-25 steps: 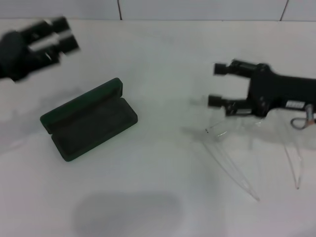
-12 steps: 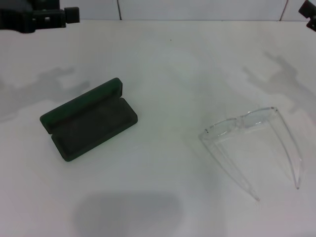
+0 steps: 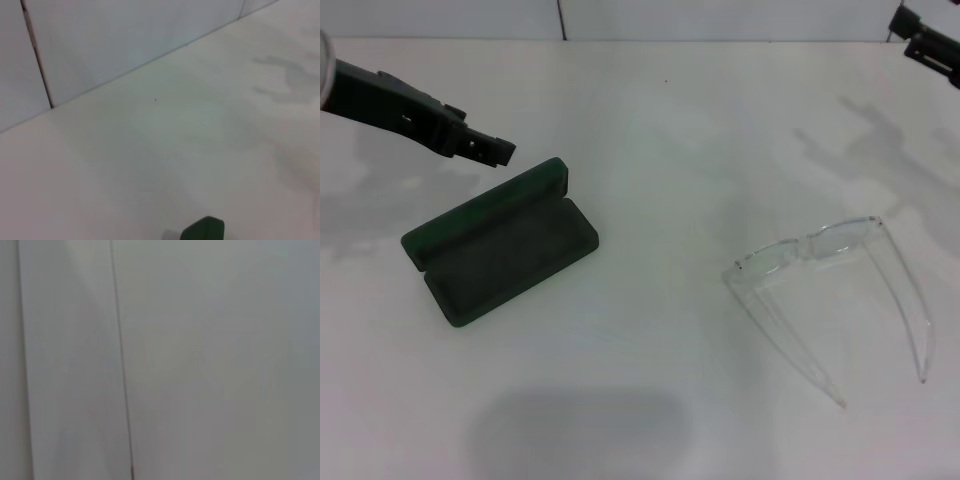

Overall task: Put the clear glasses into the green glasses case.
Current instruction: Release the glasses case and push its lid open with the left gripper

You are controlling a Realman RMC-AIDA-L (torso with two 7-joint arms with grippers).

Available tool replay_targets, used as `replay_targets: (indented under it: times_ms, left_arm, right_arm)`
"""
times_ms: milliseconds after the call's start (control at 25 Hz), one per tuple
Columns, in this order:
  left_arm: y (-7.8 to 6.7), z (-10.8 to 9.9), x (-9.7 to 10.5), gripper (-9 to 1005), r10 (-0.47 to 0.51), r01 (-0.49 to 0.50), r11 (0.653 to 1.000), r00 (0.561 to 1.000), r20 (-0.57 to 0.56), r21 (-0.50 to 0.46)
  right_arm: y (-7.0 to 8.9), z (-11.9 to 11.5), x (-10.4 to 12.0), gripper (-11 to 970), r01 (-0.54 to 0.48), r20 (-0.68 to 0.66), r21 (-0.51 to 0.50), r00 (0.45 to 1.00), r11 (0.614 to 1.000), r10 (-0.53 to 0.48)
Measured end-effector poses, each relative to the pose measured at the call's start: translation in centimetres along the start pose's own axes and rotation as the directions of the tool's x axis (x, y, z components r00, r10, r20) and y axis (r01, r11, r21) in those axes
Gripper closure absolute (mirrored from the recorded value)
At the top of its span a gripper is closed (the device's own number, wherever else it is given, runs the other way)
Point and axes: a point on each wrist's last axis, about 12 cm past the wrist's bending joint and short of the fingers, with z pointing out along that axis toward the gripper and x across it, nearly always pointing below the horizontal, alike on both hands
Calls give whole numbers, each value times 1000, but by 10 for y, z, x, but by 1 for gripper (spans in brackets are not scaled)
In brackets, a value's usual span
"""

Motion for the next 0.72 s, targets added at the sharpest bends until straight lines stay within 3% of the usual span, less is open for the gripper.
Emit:
replay_targets:
  times_ms: [360,720]
  left_arm:
    - [0,29,10,241,-31,29,999,990,-138,-16]
    - [-7,45,8,246,10,-10,1000,985,-174,0]
  right_arm:
    - [4,4,2,89,8,-7,-18,1000,1000,-9]
    - [6,3,4,89,9,-14,-23,1000,1000,-9]
